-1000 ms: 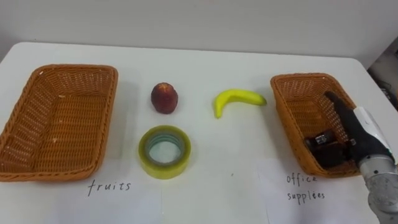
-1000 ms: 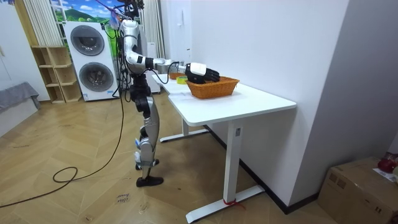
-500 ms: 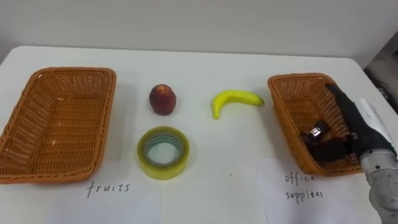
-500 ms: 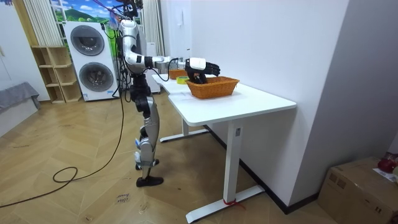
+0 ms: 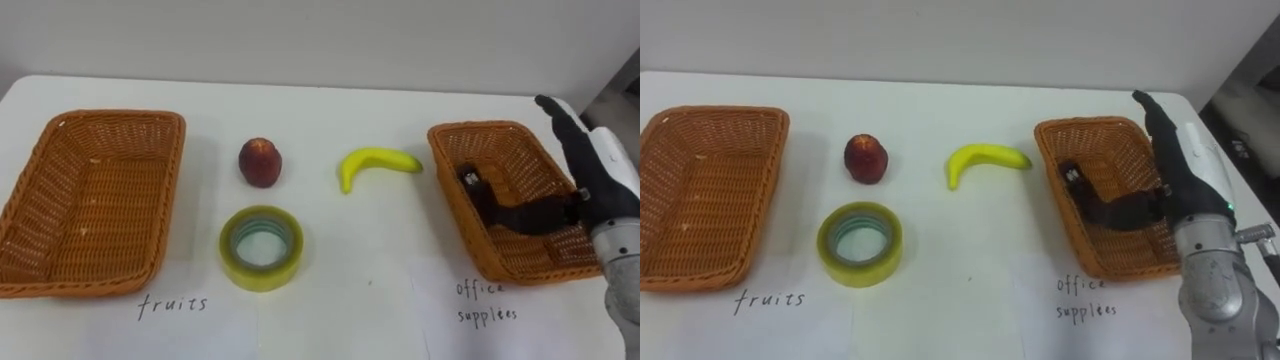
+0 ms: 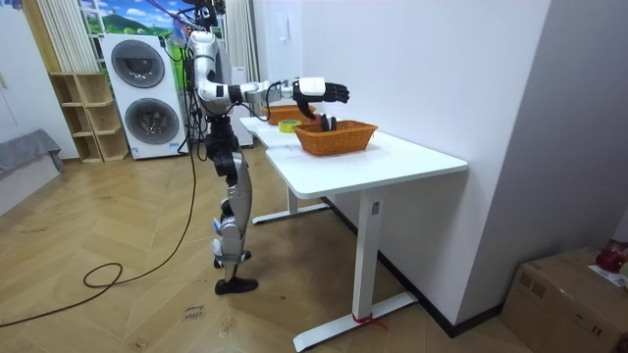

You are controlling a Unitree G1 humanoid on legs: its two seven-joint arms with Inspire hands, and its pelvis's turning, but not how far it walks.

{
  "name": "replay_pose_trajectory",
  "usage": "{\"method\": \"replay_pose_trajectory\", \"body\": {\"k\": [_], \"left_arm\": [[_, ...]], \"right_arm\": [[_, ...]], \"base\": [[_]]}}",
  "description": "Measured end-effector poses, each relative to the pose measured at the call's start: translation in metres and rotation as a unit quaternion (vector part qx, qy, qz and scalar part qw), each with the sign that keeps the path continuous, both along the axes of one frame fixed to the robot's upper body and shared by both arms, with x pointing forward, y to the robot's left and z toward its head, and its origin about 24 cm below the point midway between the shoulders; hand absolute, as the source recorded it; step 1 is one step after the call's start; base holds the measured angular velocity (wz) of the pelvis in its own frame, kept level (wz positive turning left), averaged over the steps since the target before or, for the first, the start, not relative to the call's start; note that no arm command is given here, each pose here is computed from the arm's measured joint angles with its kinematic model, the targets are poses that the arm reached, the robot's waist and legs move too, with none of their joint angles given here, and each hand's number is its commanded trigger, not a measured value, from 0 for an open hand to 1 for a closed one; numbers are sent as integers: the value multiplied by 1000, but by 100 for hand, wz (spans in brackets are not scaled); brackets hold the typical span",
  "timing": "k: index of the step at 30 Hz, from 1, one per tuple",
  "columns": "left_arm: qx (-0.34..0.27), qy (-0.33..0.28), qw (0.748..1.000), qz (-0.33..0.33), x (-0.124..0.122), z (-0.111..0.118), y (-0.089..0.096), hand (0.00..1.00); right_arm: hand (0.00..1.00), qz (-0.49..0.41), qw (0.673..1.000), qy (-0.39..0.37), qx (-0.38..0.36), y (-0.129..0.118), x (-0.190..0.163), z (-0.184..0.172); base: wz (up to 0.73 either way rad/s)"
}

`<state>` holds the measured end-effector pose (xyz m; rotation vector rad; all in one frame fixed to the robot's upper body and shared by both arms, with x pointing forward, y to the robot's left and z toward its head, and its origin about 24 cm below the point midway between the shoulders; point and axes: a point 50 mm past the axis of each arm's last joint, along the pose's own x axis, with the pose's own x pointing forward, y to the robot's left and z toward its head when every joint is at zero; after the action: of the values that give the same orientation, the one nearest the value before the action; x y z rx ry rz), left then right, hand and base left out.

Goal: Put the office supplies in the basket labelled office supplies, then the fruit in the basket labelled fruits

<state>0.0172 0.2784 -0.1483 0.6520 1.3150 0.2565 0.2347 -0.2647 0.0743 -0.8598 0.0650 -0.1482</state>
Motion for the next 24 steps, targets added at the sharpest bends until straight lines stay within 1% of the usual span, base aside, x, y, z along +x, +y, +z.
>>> {"method": "replay_pose_trajectory", "body": {"k": [7,21,24], "left_arm": [[3,-2,1000,8,-1,1,2,0],[2,-10,1000,6,6,1,2,0],[2,-9,1000,5,5,1,2,0]], "right_arm": [[0,-2,1000,-10,13,-2,2,4],[0,-1,1000,-12,12,-1,2,5],[0,6,1000,-25,10,2,2,11]], "base": [[0],[0],[0]]}}
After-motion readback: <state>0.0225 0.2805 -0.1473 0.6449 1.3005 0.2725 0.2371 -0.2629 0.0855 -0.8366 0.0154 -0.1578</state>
